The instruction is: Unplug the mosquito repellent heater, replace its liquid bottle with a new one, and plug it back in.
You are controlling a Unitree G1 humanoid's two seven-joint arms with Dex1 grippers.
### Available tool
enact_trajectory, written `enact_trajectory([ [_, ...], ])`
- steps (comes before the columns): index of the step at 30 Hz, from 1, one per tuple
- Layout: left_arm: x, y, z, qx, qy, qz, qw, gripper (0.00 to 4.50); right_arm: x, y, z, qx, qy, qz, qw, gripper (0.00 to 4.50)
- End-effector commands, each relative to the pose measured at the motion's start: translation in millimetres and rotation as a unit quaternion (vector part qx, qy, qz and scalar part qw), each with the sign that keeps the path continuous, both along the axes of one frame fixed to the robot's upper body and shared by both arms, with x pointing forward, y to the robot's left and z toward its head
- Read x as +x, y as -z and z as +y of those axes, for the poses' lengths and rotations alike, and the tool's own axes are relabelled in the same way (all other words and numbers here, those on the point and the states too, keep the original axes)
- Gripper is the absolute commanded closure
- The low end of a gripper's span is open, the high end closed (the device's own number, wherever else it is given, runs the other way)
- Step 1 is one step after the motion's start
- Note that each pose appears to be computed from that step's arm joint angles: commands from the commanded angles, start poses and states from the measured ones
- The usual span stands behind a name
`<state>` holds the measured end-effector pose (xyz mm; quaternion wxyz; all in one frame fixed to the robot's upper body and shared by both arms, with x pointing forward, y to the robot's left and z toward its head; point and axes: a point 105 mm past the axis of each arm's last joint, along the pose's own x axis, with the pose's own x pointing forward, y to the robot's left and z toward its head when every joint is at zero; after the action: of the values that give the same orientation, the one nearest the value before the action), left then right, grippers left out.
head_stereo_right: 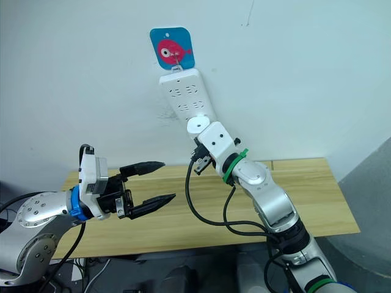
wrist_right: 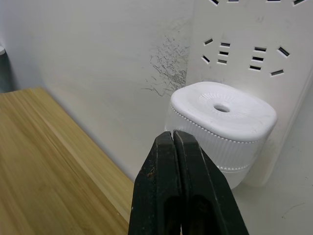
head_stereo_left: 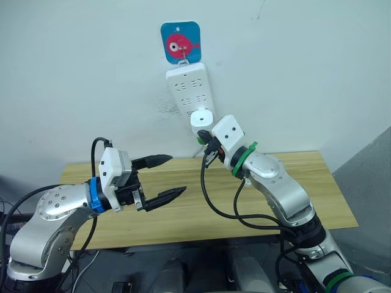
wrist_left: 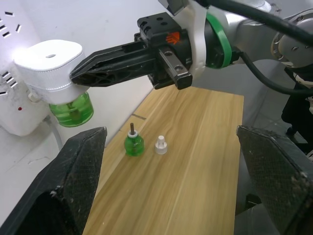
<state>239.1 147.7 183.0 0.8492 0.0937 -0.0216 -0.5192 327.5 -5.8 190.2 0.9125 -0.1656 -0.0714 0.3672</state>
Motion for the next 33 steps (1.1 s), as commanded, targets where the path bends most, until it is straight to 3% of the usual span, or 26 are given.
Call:
enact_trajectory([
  [1,1,-5,-3,0.0,0.005,-0.017,1.0,0.0,8,-8,-21,-0.004,0.048,-0.025,0.999,4.45],
  [4,2,-6,-3,-0.001,0.005,-0.018,1.0,0.0,7,-9,-21,0.003,0.044,-0.026,0.999,4.45],
  [8,3,-5,-3,0.0,0.005,-0.019,1.0,0.0,-15,-13,-10,0.022,-0.034,-0.008,0.999,4.45],
  [11,3,-5,-3,0.0,0.005,-0.018,1.0,0.0,-22,-13,-12,0.016,-0.05,-0.004,0.999,4.45],
  [33,4,-4,-4,0.004,0.011,-0.023,1.0,0.0,-7,-8,-3,0.01,-0.026,0.013,1.0,4.45],
])
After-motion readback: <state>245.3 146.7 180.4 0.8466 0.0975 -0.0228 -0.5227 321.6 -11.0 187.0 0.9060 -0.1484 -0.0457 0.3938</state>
